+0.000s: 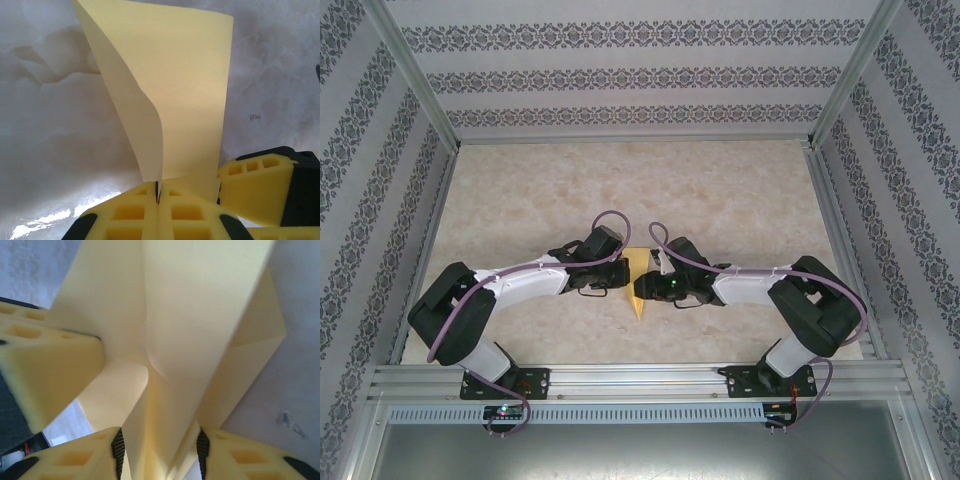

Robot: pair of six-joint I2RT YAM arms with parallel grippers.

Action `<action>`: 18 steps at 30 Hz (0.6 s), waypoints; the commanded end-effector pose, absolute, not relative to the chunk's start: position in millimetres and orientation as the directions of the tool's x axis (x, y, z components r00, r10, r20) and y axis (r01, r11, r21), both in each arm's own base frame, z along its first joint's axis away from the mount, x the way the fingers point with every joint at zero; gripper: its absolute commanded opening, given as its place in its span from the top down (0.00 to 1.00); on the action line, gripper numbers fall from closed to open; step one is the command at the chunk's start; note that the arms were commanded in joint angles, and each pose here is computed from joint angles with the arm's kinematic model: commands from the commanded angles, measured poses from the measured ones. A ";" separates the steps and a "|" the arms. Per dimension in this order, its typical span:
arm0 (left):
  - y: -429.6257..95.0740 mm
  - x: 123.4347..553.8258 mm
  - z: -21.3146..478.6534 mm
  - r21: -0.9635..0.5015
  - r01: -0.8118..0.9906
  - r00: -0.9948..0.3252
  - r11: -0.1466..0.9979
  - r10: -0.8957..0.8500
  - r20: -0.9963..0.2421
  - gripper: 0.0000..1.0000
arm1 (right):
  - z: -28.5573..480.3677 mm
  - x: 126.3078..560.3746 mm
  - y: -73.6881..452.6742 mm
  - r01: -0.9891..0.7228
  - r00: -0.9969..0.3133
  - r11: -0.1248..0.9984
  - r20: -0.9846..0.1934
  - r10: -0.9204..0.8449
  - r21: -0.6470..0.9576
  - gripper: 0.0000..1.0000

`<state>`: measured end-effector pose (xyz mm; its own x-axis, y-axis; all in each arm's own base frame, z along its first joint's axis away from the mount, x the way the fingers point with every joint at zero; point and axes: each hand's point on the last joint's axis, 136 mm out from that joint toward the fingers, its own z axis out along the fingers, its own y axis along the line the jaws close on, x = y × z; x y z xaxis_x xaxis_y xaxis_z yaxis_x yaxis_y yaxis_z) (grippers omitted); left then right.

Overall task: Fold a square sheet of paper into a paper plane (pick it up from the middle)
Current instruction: Move the paper plane to the center of the table.

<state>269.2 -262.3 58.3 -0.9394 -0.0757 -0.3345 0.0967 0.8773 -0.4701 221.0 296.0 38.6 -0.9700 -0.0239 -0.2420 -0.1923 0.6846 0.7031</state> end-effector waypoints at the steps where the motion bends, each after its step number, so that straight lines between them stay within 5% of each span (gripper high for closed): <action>1: -263.8 272.9 62.9 -0.492 0.117 -0.932 0.863 -0.075 -0.354 1.00 | 47.1 227.5 307.5 -0.222 -0.961 0.668 -0.274 -0.027 0.710 0.61; 18: -267.3 272.4 63.7 -0.516 0.114 -0.934 0.849 -0.085 -0.346 0.97 | 30.6 225.9 308.7 -0.228 -0.963 0.726 -0.258 -0.071 0.648 0.80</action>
